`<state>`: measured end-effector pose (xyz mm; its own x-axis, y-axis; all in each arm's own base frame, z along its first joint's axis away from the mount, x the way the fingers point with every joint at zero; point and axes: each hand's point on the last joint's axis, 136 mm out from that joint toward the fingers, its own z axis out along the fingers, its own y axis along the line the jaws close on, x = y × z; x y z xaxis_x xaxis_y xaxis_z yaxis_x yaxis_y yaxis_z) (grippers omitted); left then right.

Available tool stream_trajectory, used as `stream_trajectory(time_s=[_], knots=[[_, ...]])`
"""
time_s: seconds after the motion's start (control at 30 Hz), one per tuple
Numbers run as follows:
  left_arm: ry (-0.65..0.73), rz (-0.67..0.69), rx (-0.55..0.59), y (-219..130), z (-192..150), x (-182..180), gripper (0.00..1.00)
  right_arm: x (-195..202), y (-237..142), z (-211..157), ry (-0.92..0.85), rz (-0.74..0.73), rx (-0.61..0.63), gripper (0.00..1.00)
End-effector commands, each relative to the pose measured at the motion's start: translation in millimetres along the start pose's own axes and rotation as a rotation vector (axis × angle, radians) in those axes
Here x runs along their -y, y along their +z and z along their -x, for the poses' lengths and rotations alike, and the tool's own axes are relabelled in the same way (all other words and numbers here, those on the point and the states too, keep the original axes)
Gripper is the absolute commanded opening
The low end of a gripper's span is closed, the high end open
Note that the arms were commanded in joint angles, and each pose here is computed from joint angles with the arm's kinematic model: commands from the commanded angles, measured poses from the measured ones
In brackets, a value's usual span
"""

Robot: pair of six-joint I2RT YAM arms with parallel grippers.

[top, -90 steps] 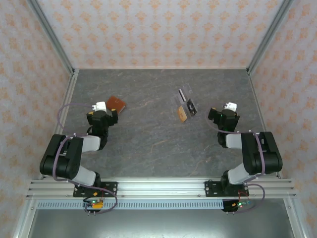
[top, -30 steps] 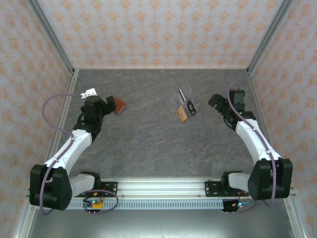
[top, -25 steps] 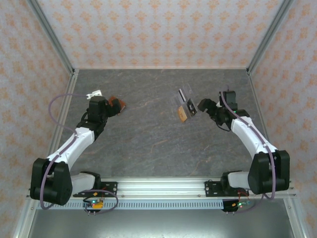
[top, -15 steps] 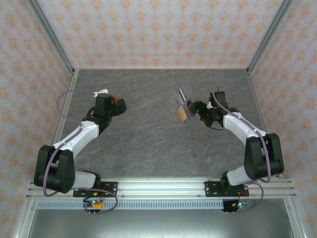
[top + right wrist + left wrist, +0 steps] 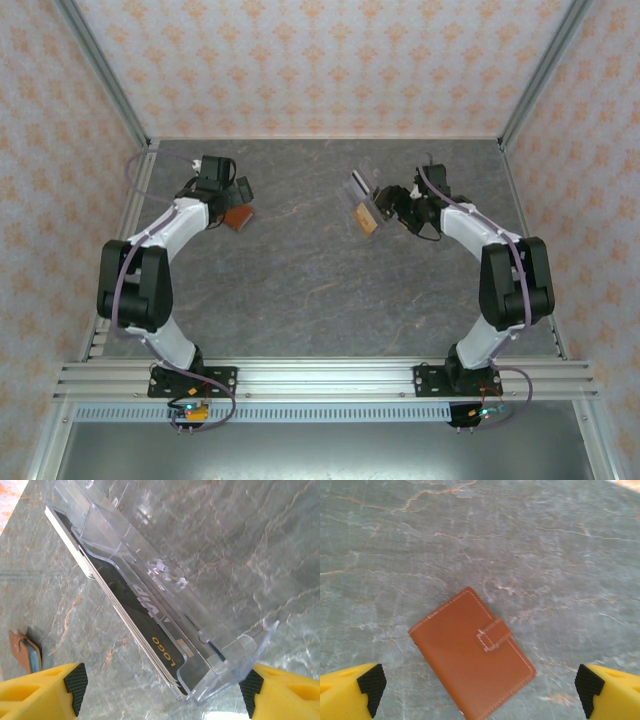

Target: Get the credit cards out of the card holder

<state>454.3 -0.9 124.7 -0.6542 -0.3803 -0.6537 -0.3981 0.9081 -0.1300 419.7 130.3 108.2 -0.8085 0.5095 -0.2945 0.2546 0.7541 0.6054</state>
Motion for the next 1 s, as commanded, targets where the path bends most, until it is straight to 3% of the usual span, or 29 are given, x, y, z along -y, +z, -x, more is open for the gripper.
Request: stream_trajectory(time_s=[0.0,0.53,0.77,0.97], knots=[[0.008,0.096,-0.057,8,2,-13,1.0,3,-1,12,-0.057,-0.055,0.03,0.82],[-0.013,0.161,-0.282,76,-5,-12,0.94,12,-34,-18,-0.074,-0.066,-0.003,0.86],[-0.041,0.077,-0.408,92,-38,4,0.8,6,-46,-17,-0.077,-0.047,0.019,0.86],[-0.025,0.017,-0.455,83,-63,22,0.69,0,-58,-14,-0.077,-0.03,0.047,0.86]])
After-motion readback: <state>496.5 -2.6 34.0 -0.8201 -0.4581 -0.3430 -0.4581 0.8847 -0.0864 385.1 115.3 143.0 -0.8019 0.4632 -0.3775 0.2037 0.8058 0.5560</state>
